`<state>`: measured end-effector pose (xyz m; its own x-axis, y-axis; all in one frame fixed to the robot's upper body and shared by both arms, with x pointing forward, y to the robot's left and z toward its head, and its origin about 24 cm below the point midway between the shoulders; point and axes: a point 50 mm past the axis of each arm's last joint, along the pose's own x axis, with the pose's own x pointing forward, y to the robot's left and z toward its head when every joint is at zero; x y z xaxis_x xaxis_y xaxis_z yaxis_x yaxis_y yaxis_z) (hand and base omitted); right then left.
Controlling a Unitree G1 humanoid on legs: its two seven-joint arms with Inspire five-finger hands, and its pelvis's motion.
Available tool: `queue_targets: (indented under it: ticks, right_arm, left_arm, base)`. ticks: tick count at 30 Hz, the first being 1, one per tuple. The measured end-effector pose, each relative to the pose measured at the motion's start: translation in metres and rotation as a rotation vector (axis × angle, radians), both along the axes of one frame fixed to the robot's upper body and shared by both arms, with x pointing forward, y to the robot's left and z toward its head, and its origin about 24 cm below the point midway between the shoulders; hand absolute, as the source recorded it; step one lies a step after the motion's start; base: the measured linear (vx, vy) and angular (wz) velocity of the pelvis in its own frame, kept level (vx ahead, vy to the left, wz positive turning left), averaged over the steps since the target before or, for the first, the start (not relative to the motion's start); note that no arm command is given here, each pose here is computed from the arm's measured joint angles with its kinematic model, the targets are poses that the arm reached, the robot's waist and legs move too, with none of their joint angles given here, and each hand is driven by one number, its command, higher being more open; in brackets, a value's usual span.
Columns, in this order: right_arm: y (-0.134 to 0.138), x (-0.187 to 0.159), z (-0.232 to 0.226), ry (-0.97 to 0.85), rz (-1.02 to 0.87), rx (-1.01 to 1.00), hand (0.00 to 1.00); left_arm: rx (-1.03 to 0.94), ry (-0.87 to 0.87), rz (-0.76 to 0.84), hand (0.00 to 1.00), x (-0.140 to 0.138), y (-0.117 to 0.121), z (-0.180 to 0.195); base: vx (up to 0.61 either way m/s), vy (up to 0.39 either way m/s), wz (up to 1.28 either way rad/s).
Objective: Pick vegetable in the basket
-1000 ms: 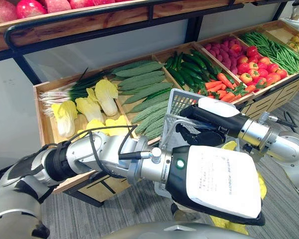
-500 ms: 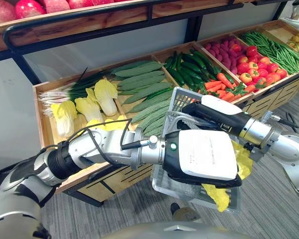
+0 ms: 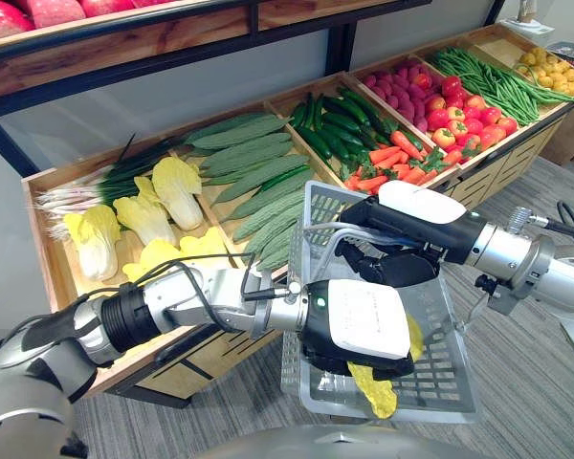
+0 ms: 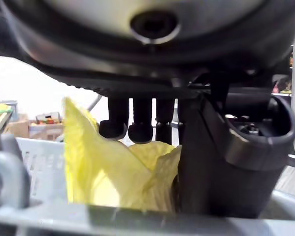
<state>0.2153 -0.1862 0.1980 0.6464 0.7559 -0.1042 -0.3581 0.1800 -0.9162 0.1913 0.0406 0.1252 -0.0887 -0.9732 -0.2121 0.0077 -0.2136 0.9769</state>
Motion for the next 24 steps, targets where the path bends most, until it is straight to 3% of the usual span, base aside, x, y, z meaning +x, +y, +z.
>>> queue_targets:
  ticks: [6, 17, 18, 24]
  right_arm:
    - [0.015, -0.012, 0.009, -0.020, 0.102, 0.028, 0.00]
    - [0.019, -0.015, 0.009, -0.011, 0.125, 0.014, 0.00]
    - [0.019, -0.015, 0.009, -0.011, 0.125, 0.014, 0.00]
    - [0.019, -0.015, 0.007, -0.004, 0.125, 0.013, 0.00]
  left_arm:
    - [0.106, 0.053, 0.040, 0.00, 0.003, 0.003, -0.022]
    - [0.132, 0.053, 0.037, 0.00, 0.003, 0.003, -0.024]
    - [0.132, 0.053, 0.037, 1.00, 0.003, 0.003, -0.024]
    - [0.125, 0.047, 0.023, 1.00, 0.000, 0.002, -0.022]
  base:
    - [0.00, 0.037, -0.09]
    - [0.00, 0.030, 0.01]
    - [-0.01, 0.031, 0.07]
    - [-0.02, 0.038, 0.09]
